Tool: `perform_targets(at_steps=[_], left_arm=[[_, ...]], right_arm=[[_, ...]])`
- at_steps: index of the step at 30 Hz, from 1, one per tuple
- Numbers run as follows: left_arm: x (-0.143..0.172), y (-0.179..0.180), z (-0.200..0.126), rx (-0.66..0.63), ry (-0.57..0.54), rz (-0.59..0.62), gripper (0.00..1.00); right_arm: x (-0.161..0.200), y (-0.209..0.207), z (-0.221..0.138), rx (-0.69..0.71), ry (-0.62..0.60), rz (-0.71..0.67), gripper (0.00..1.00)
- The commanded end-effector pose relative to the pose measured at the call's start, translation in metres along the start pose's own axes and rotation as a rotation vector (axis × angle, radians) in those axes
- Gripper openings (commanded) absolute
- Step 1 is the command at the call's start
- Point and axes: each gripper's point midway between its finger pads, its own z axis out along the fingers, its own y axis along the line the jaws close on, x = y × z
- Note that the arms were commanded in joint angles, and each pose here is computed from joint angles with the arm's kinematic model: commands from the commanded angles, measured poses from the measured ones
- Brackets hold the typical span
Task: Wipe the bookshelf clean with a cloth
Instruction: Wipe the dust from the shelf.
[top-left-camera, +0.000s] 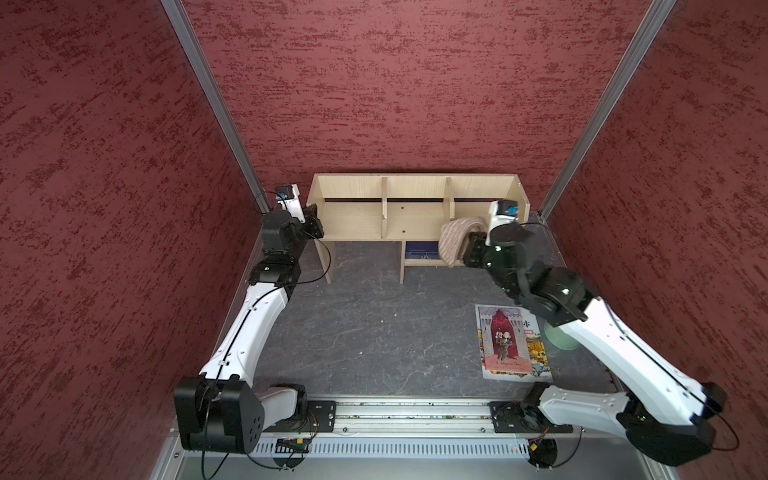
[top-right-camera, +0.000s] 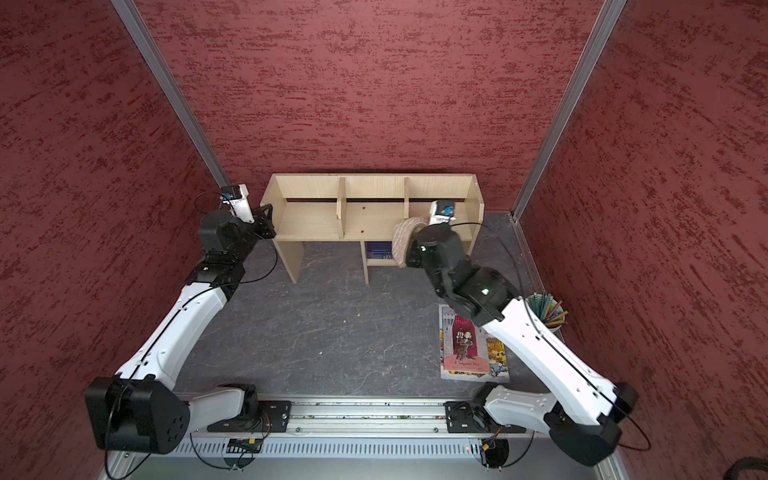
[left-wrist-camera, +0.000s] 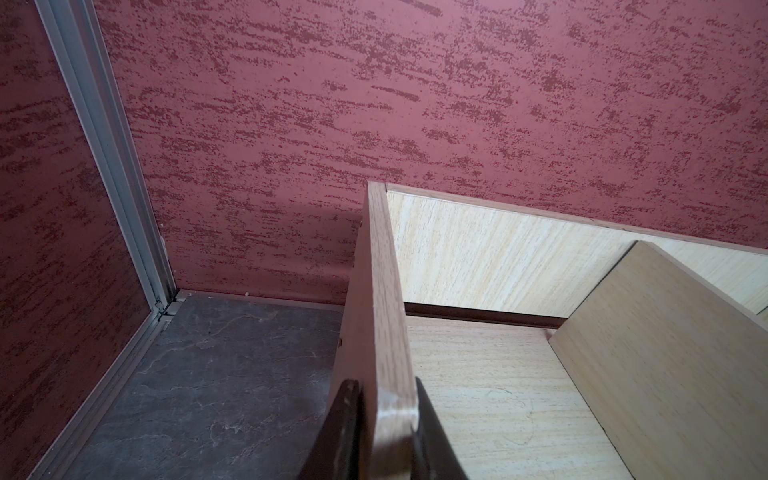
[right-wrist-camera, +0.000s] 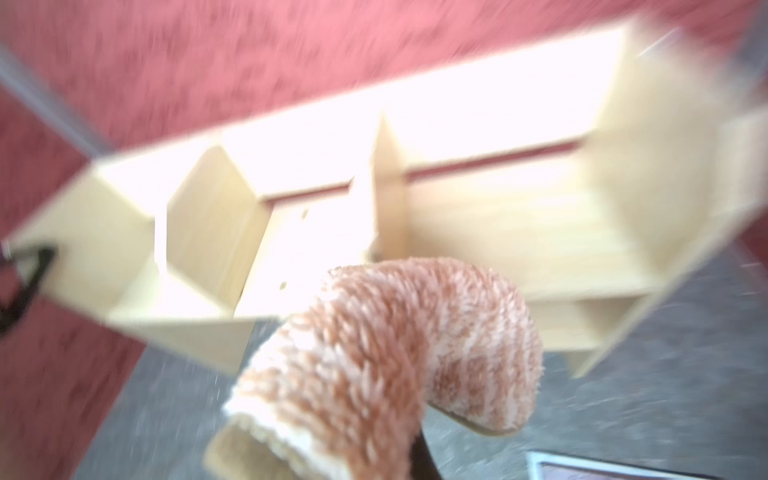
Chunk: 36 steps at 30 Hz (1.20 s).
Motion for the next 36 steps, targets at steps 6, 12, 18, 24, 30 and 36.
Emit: perform_targets(at_steps=[6,12,18,24,30,36], left_arm=[[0.057,-0.018,0.007,0.088,0.189,-0.139,0.00],[0.056,-0.017,0.007,0.083,0.192,-0.131,0.00],[0.055,-0.019,0.007,0.091,0.191,-0.135,0.00],[0.056,-0.020,0.008,0.095,0.196,-0.140,0.00],[0.054,-0.019,0.006,0.091,0.189,-0.137,0.00],[0.058,-0.019,0.007,0.091,0.197,-0.138,0.00]], right_arm=[[0.004,-0.029,0.094,0.205,0.254,-0.124,0.00],[0.026,-0.054,0.130,0.251,0.348,-0.017,0.01],[0.027,-0.080,0.116,0.327,0.360,-0.024,0.47],[0.003,-0.075,0.094,0.271,0.306,-0.011,0.76],[-0.010,-0.047,0.097,0.127,0.264,0.045,0.92],[-0.004,-0.045,0.128,0.135,0.266,0.071,0.90]])
